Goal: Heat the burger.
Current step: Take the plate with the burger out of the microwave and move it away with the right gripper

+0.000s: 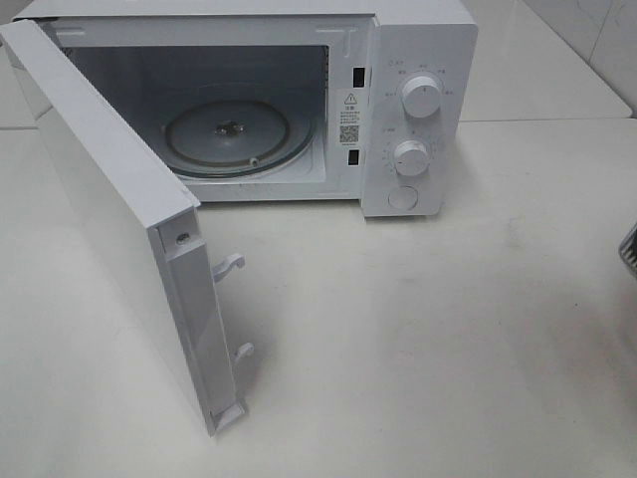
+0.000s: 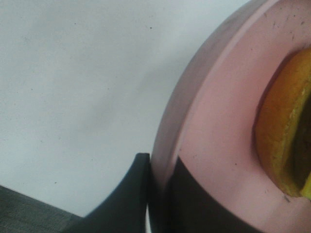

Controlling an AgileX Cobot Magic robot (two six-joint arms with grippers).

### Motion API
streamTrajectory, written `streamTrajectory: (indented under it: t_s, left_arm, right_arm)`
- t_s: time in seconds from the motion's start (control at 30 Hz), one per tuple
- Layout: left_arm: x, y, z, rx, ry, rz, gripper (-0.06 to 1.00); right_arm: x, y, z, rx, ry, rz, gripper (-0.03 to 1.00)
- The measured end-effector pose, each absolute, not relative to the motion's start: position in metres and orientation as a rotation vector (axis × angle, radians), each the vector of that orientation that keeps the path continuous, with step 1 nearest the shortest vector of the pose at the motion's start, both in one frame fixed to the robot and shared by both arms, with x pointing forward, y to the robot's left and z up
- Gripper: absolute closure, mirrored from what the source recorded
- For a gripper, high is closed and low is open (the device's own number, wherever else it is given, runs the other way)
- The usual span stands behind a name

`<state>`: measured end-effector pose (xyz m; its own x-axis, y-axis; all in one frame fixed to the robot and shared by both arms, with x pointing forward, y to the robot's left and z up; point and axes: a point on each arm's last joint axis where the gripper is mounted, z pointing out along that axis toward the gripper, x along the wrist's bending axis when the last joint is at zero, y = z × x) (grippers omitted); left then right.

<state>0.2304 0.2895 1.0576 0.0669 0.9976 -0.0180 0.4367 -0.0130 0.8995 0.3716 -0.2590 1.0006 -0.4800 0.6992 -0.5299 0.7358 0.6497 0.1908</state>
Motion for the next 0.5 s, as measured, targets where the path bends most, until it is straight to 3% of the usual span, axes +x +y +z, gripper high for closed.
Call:
streamTrajectory:
  t_s: [0.5]
  left_arm:
    - [0.230, 0.290, 1.058, 1.563, 1.478, 0.906, -0.03]
  right_arm:
    - [0.403, -0.242, 0.957, 1.392, 2.125, -0.223, 0.89]
